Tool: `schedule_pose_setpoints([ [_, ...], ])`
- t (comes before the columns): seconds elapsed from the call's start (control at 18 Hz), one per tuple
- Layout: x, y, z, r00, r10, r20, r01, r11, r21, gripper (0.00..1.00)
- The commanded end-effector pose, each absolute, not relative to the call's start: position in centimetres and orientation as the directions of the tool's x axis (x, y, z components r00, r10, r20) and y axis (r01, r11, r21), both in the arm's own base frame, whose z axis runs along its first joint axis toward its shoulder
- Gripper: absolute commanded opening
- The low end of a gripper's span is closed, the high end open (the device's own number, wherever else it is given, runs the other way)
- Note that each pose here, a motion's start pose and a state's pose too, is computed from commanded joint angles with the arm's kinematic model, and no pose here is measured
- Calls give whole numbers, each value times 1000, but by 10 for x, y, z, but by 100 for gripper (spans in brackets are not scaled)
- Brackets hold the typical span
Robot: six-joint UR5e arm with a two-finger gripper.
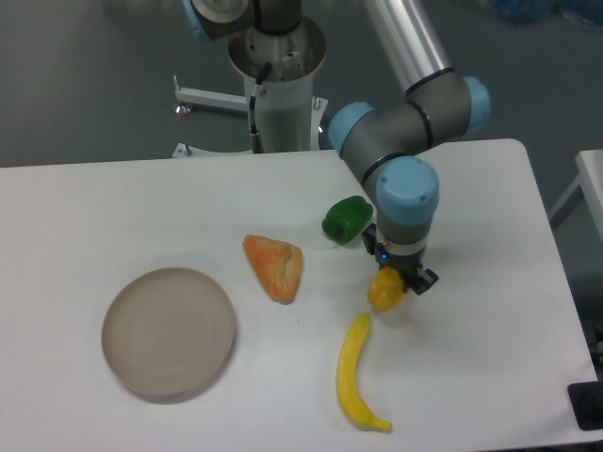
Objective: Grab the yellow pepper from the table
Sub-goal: 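Close the gripper on the yellow bell pepper and lift it, then hold the yellow bell pepper raised above the table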
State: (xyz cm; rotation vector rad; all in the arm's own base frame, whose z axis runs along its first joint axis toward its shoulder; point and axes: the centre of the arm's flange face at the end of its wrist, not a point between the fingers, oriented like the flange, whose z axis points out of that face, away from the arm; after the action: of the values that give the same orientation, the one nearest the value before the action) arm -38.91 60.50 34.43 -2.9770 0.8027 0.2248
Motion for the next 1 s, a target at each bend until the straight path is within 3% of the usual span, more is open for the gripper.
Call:
schedule_pose_setpoints([
  [0.33, -388, 624, 371, 850, -488, -199, -508, -859, -64, 44],
  [1.0, -384, 635, 365, 840, -494, -225, -520, -851, -75, 44],
])
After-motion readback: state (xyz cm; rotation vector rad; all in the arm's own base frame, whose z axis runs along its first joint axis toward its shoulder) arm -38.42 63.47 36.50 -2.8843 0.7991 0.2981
